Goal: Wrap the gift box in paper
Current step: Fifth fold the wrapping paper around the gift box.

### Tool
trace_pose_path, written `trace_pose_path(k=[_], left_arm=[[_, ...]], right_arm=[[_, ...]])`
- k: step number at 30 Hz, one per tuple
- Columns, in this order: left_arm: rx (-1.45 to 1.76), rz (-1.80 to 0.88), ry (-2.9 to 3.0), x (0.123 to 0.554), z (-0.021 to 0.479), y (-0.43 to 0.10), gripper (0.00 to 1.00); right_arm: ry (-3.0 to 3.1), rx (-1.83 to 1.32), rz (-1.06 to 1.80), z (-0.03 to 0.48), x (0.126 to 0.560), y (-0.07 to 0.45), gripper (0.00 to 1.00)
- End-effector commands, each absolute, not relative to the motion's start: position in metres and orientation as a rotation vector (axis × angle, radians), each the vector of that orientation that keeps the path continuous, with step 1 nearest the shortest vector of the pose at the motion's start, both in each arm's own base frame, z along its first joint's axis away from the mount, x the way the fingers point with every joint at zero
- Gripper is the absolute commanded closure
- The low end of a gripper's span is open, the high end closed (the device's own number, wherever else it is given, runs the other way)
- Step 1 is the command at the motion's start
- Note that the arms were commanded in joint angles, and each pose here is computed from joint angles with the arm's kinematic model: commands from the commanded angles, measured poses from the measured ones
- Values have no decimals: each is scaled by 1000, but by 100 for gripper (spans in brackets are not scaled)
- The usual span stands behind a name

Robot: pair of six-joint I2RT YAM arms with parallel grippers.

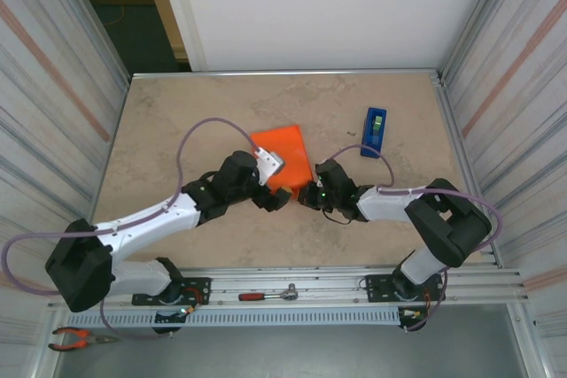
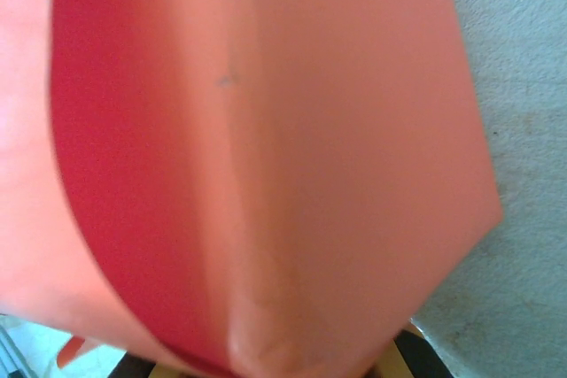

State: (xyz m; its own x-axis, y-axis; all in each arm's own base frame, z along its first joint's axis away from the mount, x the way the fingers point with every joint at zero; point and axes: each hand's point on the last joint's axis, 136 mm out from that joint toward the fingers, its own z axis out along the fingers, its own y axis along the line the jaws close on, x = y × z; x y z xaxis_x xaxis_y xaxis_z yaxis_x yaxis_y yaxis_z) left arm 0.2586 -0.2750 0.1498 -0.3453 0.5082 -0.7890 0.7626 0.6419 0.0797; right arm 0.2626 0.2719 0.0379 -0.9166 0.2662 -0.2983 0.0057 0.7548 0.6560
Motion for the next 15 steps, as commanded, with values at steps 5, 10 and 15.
trace_pose_path(k=[5,10,15], left_arm=[[1337,-187,1806,259,125,-279,1],[1386,-117,1728,265,116,-282,1],[1419,-61,1679,271,109,-288,1]], right_arm=[[2537,161,1026,52,274,280,100],[2533,164,1030,53,275,280,100],[2540,166,1031,51,275,279,100]])
